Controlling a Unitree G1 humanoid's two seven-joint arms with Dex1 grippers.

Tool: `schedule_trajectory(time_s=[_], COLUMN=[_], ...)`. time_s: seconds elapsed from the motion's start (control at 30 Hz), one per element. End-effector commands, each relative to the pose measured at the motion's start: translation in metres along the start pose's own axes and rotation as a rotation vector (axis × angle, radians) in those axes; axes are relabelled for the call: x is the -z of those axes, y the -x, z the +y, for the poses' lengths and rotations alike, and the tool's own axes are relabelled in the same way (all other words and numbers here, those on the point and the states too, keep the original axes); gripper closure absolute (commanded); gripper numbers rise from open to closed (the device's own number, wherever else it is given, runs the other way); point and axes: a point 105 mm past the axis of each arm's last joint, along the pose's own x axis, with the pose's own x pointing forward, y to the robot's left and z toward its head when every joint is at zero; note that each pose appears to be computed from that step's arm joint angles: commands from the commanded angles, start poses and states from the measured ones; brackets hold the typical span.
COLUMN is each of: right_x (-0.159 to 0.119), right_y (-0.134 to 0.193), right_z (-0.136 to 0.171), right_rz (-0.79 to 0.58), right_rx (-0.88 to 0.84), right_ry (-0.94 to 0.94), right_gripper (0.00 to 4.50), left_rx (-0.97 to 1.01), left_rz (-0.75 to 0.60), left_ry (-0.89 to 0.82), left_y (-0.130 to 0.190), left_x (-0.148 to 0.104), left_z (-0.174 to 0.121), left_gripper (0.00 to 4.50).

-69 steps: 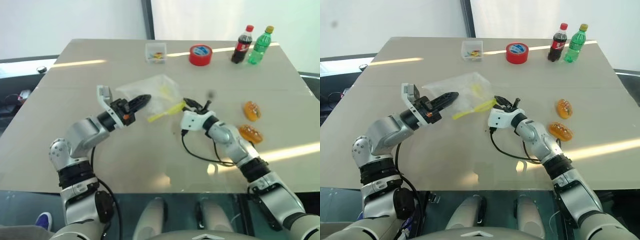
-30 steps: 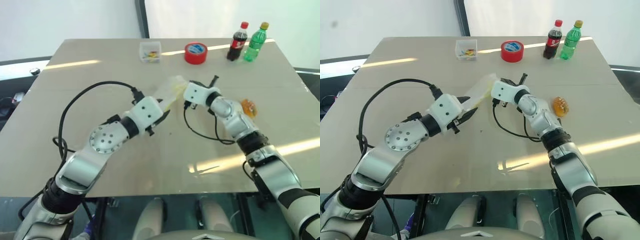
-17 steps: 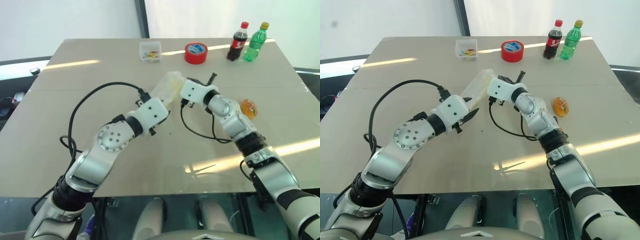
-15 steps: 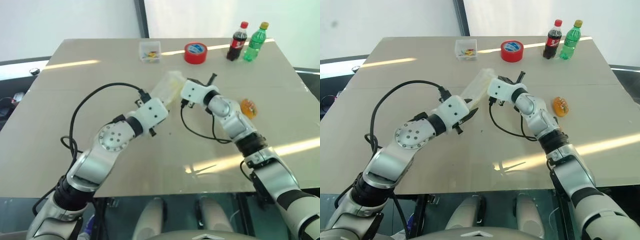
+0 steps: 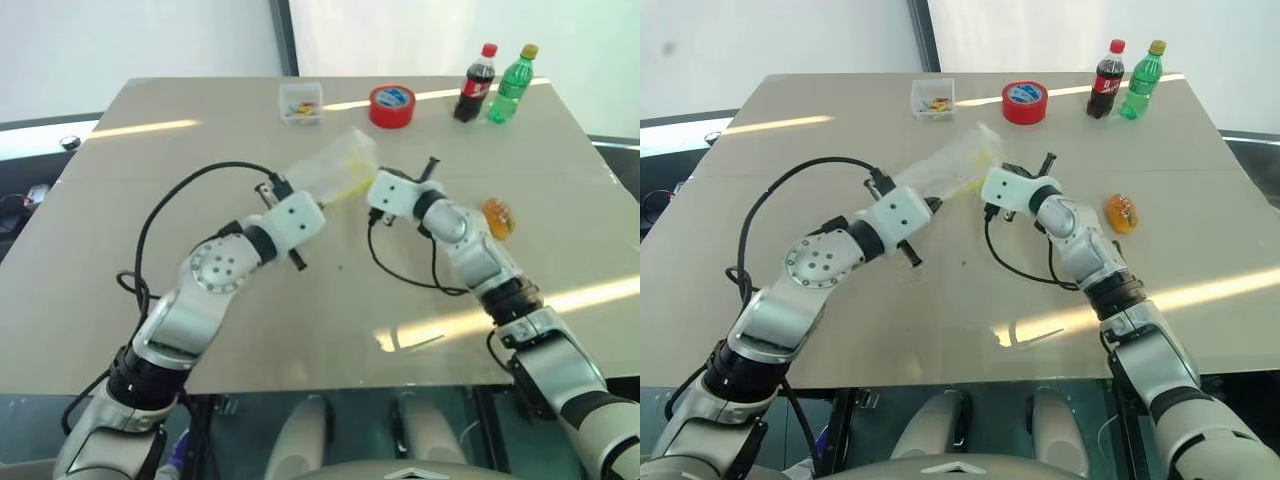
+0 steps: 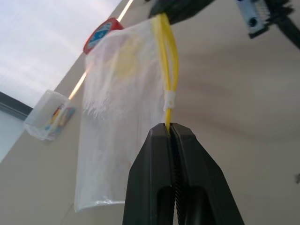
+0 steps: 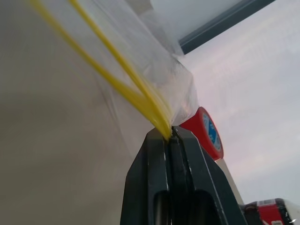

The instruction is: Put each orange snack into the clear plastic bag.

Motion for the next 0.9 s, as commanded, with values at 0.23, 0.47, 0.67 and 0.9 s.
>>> schedule_trajectory(time_s=[0.23,0.47,0.67,0.9], right_x=[-0.009,-0.019,-0.029,-0.054], right_y=[0.021,0.057,0.066,0.048], right_z=[-0.013,-0.006,-0.009,-0.003], right_rz=[-0.061,-0.121,-0.140,-0.187], right_rx=[0.024,-0.065,-0.079,-0.116], right_ry=[-0.145,-0.403,-0.527,-0.672], right_gripper=[1.78,2.32,4.48,4.48], left_rx=[-0.043,-0.032,-0.024,-0.009], left_rz=[-0.104,-0.108,-0.104,-0.123], left_ry=[-0.055,-0.070,-0.089,-0.108], left_y=[0.011,0.014,0.015,0.015], left_x=[-0.003,0.005,0.006,0.002], left_z=[0.016,0.015,0.016,0.014], left_gripper=[4.50,4.50,4.50,4.50])
